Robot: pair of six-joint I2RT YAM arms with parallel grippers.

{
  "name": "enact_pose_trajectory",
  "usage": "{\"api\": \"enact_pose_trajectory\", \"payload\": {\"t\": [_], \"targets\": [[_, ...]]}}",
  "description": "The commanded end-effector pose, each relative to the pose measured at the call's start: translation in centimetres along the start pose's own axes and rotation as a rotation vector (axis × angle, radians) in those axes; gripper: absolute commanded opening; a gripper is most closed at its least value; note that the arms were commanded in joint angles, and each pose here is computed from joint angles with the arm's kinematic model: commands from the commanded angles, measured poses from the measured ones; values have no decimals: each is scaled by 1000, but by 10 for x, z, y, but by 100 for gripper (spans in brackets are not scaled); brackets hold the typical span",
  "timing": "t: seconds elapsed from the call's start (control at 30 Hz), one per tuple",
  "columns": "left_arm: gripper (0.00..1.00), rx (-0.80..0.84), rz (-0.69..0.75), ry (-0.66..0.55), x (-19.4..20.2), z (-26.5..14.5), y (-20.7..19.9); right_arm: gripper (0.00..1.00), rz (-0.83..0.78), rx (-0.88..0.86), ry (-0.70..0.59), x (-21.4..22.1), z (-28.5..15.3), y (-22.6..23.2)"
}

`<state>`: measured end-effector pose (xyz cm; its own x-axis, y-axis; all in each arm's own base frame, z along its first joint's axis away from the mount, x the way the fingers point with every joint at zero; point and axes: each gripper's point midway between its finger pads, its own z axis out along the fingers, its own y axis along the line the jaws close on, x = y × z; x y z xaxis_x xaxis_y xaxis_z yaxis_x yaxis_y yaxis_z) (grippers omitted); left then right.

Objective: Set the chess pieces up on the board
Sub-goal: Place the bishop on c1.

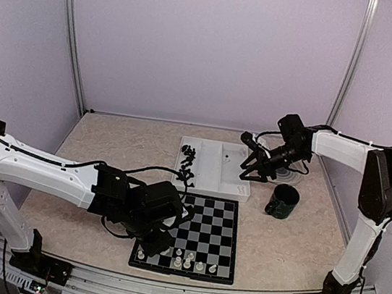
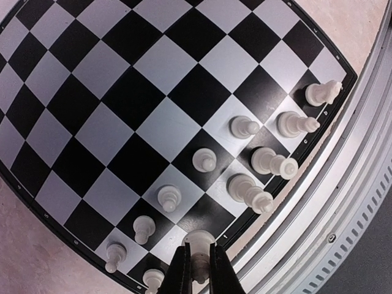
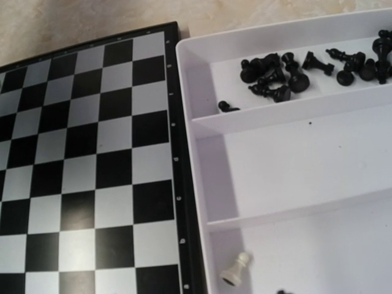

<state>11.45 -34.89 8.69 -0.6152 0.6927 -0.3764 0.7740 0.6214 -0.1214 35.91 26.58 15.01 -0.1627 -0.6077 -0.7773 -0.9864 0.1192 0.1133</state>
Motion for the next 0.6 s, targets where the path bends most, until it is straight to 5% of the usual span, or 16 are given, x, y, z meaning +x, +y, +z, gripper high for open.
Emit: {"api": "enact_pose_trajectory", "payload": {"t": [0.0, 0.57], "targets": [[0, 14, 7, 11, 4, 13, -3, 55, 0, -14, 5, 1, 1, -2], [0, 36, 37, 65, 13, 35, -8, 59, 17, -33, 18, 8, 6, -2]]}}
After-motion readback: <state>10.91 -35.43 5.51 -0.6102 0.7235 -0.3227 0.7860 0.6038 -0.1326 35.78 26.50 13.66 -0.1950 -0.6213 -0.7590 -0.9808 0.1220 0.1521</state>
